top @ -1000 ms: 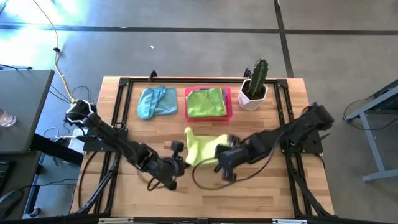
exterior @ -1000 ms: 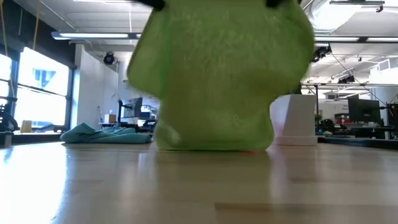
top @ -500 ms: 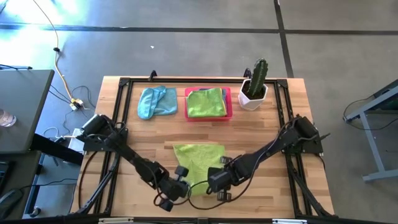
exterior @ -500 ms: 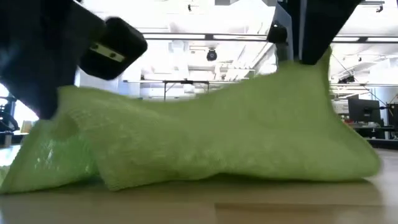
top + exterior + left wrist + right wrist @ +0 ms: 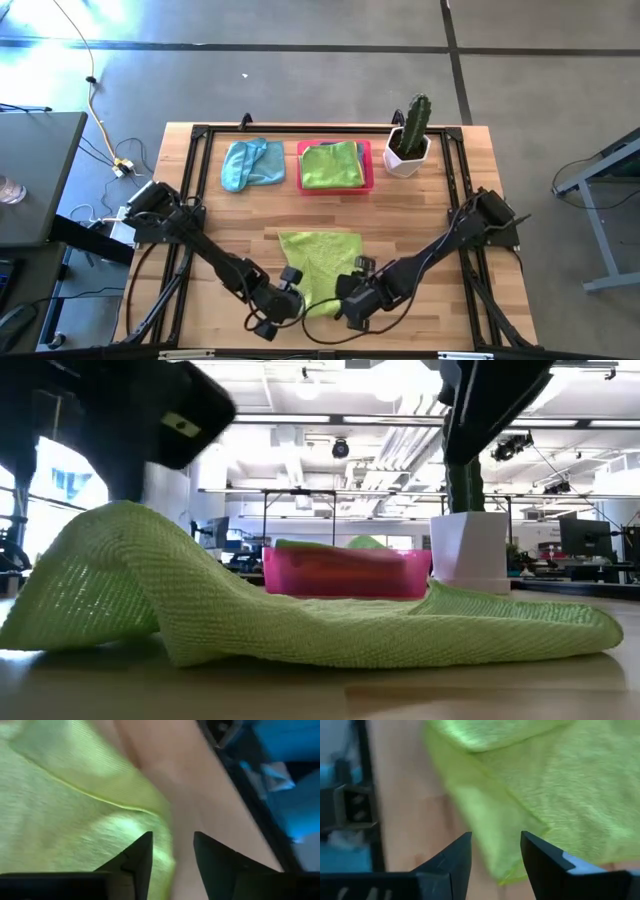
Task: Fold microfiber towels
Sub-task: Fold the light green microfiber cloth
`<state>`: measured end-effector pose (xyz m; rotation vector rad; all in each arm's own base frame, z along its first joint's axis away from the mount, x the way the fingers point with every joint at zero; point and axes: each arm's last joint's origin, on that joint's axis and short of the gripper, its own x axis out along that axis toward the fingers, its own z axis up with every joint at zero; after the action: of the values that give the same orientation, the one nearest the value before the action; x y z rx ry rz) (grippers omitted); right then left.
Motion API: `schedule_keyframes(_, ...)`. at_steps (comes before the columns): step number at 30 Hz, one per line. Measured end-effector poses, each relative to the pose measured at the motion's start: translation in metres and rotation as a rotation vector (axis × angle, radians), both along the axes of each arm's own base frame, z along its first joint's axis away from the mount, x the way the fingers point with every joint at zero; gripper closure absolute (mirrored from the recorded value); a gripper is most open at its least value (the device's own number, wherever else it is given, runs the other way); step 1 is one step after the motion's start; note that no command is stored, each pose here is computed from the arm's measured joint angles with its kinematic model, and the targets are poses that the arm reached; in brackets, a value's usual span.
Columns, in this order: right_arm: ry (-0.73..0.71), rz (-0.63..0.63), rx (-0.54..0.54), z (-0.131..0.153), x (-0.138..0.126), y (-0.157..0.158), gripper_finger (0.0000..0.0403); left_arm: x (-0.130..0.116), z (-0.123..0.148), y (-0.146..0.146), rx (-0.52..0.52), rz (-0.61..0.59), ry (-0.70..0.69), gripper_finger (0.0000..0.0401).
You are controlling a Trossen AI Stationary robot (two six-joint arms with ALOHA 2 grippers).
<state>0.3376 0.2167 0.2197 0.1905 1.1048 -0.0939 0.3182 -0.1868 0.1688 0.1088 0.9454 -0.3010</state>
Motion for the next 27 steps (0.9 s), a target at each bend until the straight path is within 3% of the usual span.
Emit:
schedule_keyframes(3,0.002,-0.117,-0.005,-0.011,-0.004,-0.003,0.0242,-0.005,-0.002,-0.004,-0.030,-0.007,0.051,0.0255)
schedule_keyframes(8,0.041,-0.186,-0.026,-0.043,-0.015,-0.012,0.0242,-0.014,-0.006,-0.004,-0.013,0.034,0.144,0.0251)
schedule_keyframes(18,-0.071,-0.161,0.032,-0.077,-0.012,-0.025,0.0242,-0.013,-0.007,0.001,0.133,0.023,0.082,0.0251)
schedule_keyframes(27,-0.087,-0.171,0.034,-0.094,-0.018,-0.034,0.0242,-0.017,-0.009,0.002,0.158,0.036,0.119,0.0251)
